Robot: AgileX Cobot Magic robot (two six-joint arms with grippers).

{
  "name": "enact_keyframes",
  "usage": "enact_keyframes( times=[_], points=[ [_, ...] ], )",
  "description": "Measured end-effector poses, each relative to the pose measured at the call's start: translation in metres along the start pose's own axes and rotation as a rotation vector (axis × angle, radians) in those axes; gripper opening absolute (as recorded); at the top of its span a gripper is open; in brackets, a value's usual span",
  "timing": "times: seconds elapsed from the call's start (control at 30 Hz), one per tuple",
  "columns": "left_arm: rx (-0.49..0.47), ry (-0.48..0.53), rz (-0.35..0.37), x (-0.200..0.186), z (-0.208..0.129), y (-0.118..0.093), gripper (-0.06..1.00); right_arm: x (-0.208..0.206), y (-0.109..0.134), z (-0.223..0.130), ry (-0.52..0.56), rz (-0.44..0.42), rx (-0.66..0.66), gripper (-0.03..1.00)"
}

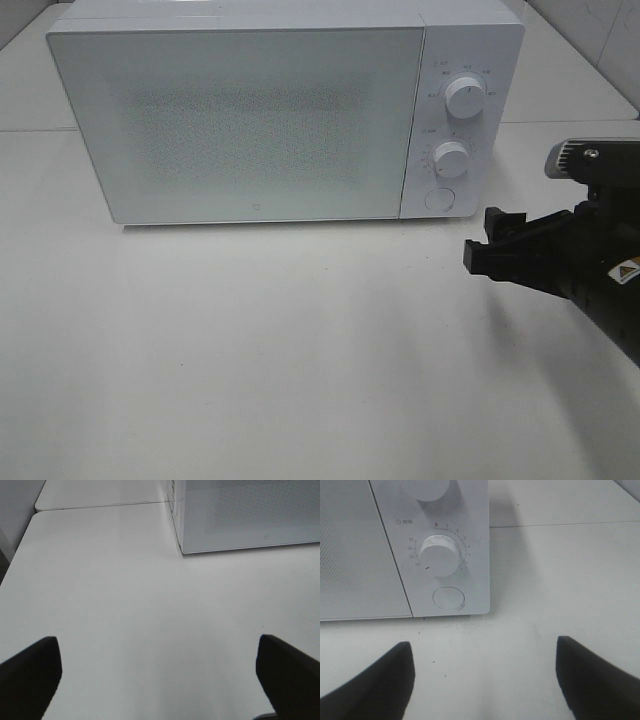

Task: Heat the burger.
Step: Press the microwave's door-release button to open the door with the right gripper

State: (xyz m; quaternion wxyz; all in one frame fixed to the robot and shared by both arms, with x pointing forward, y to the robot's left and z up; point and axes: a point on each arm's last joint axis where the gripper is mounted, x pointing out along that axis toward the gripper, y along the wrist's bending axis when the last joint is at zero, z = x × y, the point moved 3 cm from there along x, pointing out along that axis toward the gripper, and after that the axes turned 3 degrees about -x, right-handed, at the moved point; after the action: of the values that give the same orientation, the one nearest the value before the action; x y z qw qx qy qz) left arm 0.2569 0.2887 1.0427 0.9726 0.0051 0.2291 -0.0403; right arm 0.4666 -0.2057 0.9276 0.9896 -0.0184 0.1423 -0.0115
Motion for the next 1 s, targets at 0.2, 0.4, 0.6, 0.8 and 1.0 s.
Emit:
enact_keyframes(
  times=[0.2,0.4,0.6,0.8,1.0],
  points=[
    [0.000,0.000,0.000,0.000,0.000,0.000,0.98,0.008,0.022,0.005,-0.025,0.026,-0.020,0.75],
    [0.000,0.000,0.000,0.000,0.000,0.000,0.98,0.015,0.029,0.003,-0.018,0.024,-0.001,0.75],
    [0.000,0.000,0.000,0.000,0.000,0.000,0.98,0.016,0.029,0.002,-0.013,0.024,0.174,0.70],
    [0.000,0.000,0.000,0.000,0.000,0.000,0.98,0.016,0.029,0.002,-0.009,0.026,0.531,0.58],
    [0.000,0.000,0.000,0.000,0.000,0.000,0.98,0.016,0.034,0.001,0.024,0.058,0.959,0.34]
  ],
)
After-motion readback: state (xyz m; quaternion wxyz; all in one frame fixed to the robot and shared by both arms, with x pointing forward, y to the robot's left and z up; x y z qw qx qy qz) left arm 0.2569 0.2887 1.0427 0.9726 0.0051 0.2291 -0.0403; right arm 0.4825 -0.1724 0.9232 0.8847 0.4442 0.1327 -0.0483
